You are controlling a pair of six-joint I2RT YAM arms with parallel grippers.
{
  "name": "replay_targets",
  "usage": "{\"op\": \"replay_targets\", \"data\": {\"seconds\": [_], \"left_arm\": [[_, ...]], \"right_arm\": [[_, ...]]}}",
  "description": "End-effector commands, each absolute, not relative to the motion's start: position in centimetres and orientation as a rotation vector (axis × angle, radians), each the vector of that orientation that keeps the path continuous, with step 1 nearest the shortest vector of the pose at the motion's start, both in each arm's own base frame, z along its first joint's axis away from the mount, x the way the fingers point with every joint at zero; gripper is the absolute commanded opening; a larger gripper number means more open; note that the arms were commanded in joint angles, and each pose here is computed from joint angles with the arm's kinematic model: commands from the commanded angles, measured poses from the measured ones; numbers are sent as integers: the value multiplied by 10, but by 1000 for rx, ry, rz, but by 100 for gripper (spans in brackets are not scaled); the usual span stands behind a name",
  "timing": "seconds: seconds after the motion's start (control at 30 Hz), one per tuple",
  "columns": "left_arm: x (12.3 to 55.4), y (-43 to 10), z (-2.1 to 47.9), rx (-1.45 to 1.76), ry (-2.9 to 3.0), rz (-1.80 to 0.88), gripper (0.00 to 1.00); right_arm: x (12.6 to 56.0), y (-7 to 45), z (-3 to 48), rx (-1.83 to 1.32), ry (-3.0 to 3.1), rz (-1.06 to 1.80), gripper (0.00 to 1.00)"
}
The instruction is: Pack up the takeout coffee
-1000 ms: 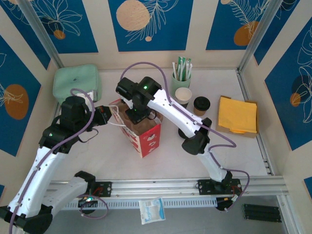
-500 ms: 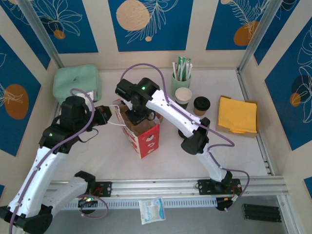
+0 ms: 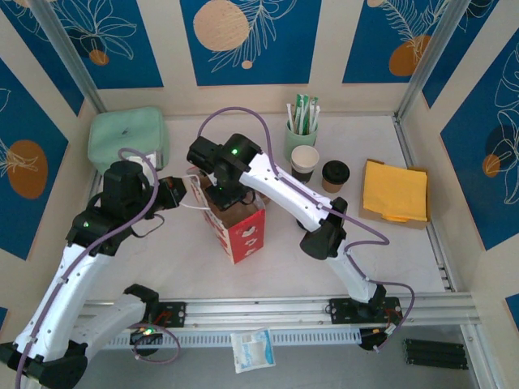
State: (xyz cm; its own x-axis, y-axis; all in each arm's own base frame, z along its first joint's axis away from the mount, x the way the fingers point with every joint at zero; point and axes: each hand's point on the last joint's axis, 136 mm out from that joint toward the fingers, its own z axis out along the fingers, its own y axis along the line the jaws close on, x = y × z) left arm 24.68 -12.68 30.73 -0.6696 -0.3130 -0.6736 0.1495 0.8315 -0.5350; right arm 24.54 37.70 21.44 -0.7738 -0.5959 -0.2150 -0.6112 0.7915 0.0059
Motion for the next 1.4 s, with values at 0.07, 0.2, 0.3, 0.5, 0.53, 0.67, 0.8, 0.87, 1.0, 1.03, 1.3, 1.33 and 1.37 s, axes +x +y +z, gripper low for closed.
{"op": "replay_targets", "data": {"seconds": [0.07,0.2,0.3,0.5,0.53,0.67,0.8,0.87,1.0,1.03,1.3,1.33,1.37], "left_arm": [[247,-123,310,-146,2164,-726,0],[247,-123,311,-144,2160,-729,0],[247,-123,313,-144,2154,-730,0],[244,-121,318,-151,2138,-730,0],[244,-121,318,-151,2138,-731,0],[240,-118,316,-153,2143,-725,0],[232,-112,315,-163,2145,-699,0],[229,-109,313,-175,2144,-699,0],[229,-110,308,-190,2147,-714,0],[229,-111,307,-193,2149,-718,0],[229,-111,305,-195,2149,-726,0],[229,-112,305,-194,2149,-727,0],[229,-112,305,-197,2150,-729,0]], "right_arm": [[241,361,211,-843,2833,3,25],[240,361,211,-820,2824,-24,26],[238,365,212,-824,2816,-7,26],[235,369,213,-834,2813,11,25],[235,370,212,-834,2812,13,25],[235,370,205,-836,2826,-2,25],[238,366,203,-822,2835,-14,25],[238,367,206,-817,2827,-2,25],[236,367,208,-808,2825,5,25],[236,367,208,-799,2829,4,25],[228,373,201,-769,2861,50,26],[227,374,198,-769,2870,51,26],[226,374,194,-766,2881,46,25]]}}
